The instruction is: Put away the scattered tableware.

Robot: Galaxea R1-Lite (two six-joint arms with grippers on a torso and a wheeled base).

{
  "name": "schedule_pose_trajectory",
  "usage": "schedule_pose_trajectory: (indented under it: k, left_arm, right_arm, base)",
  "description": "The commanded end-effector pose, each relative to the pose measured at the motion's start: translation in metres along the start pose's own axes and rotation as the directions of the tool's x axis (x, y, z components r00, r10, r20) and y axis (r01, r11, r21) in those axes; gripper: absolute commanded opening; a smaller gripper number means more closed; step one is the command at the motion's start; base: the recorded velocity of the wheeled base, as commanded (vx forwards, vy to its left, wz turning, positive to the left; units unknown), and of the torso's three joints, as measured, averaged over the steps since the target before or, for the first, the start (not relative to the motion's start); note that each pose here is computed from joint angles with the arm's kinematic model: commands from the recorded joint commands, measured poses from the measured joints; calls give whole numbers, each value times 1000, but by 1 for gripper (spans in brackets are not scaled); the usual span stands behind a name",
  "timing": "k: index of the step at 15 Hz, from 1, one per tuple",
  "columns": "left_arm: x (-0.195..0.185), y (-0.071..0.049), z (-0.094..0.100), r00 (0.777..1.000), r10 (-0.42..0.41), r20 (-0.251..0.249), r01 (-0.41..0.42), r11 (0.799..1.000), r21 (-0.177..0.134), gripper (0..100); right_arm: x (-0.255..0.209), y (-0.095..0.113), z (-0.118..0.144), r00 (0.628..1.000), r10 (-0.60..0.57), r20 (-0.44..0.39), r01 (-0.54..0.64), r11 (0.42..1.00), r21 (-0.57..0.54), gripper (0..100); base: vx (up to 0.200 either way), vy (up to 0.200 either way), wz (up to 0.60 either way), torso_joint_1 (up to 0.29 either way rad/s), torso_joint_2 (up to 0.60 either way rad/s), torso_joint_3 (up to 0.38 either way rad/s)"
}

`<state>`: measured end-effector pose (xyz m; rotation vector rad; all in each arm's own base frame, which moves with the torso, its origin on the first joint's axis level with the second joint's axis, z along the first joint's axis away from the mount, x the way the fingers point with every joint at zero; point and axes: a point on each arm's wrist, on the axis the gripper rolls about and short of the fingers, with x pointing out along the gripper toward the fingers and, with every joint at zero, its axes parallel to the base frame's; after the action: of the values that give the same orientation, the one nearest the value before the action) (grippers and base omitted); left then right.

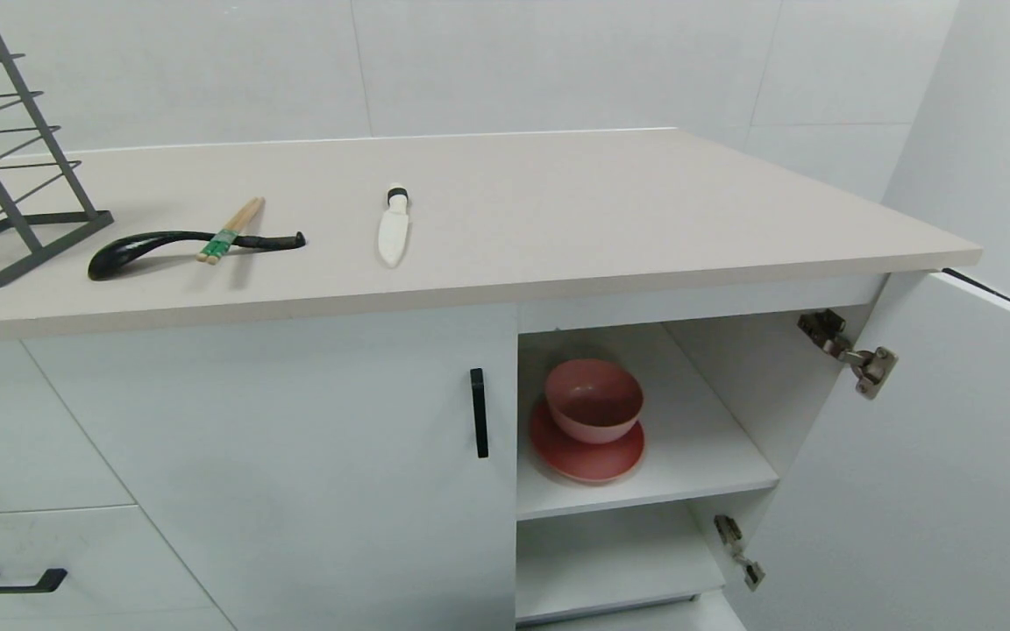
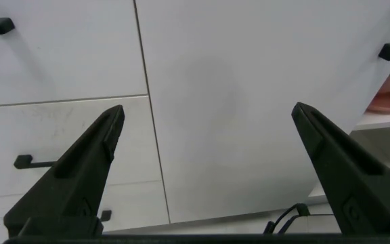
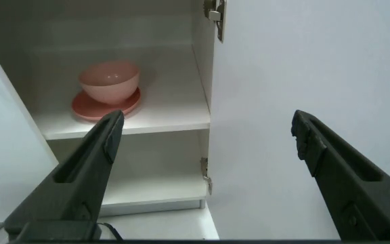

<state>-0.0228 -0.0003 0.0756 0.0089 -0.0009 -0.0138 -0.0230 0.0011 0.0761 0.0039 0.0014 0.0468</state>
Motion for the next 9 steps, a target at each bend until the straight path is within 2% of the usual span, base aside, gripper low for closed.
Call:
schedule_pose_trajectory:
  k: [1,7,8,9]
  left_arm:
    - [0,0,0,1000,0,1,0,1000,0,100]
    - [0,0,0,1000,2,1,-2,1000,-3,100]
    - [0,0,0,1000,2,1,-2,1000,-4,100]
    - [0,0,0,1000,2,2,-2,1000,-9,100]
  right_arm:
    - [0,0,0,1000,1,-3,-1,1000,2,100]
    - [0,0,0,1000,5,-2,-5,1000,-5,100]
    - [0,0,0,1000,4,-2,-4,1000,-4,0]
    - [0,0,0,1000,4,-2,-4,1000,-2,0]
  base:
    - [-200,0,0,2,-2,2]
    - [-200,0,0,2,2,4]
    - [-200,0,0,-7,2,7]
    - [-200,0,0,2,2,2]
